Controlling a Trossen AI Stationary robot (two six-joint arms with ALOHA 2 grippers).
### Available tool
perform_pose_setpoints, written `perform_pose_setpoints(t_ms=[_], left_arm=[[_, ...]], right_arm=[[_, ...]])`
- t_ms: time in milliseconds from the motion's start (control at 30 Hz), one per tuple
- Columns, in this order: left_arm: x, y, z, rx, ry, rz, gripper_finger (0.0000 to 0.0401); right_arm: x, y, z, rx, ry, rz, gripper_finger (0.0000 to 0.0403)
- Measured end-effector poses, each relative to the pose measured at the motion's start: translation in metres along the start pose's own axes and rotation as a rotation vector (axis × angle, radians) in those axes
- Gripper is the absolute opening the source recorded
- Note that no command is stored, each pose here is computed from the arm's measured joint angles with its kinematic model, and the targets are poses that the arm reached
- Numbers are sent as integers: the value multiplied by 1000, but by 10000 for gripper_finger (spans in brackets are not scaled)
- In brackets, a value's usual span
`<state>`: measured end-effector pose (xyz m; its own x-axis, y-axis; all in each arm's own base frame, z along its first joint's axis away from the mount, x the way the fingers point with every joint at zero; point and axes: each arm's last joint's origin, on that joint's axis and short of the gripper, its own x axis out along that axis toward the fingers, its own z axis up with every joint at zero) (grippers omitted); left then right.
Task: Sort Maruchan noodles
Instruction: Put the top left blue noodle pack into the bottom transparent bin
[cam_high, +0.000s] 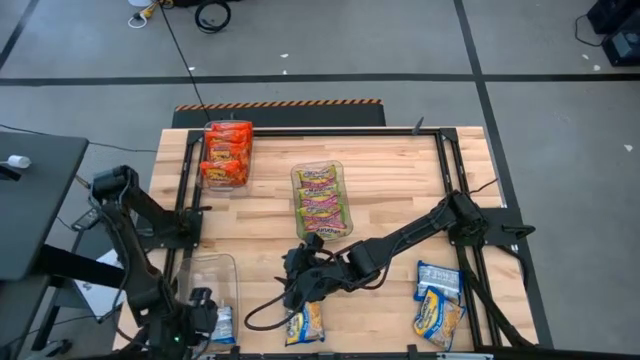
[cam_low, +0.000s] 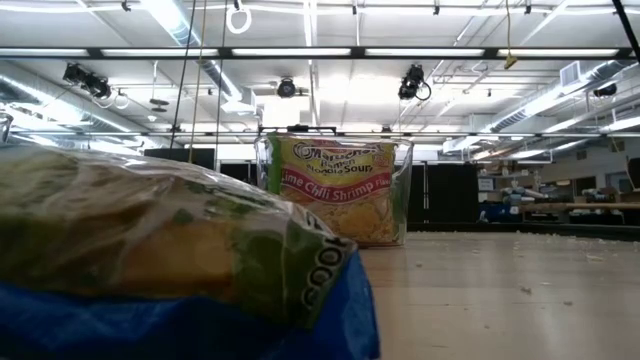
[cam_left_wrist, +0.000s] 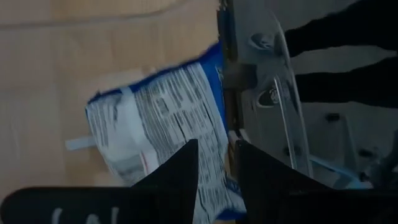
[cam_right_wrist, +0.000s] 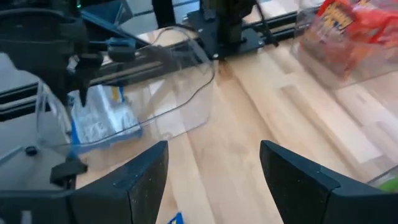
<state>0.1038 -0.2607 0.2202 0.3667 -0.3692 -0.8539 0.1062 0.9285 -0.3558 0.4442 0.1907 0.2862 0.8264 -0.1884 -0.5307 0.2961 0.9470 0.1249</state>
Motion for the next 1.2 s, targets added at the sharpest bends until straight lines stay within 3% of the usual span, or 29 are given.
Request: perform_pose_setpoints(t_ms=[233,567,833,1033,1200], left_arm=[[13,0,4,-10,6,28,109],[30,-13,4,15,64,40,77],[45,-13,-2,16,197,43,74],[46,-13,-2,-27,224,43,11],[31,-11,1,-62,243,18,5]], right_arm=[[-1,1,-4,-20,58,41,259],[-8,10,-14,-55,95,55,259],[-15,17,-21,-79,114,65,259],[-19,22,-24,-88,115,78,257],[-23,28,-28,-97,116,93,256]])
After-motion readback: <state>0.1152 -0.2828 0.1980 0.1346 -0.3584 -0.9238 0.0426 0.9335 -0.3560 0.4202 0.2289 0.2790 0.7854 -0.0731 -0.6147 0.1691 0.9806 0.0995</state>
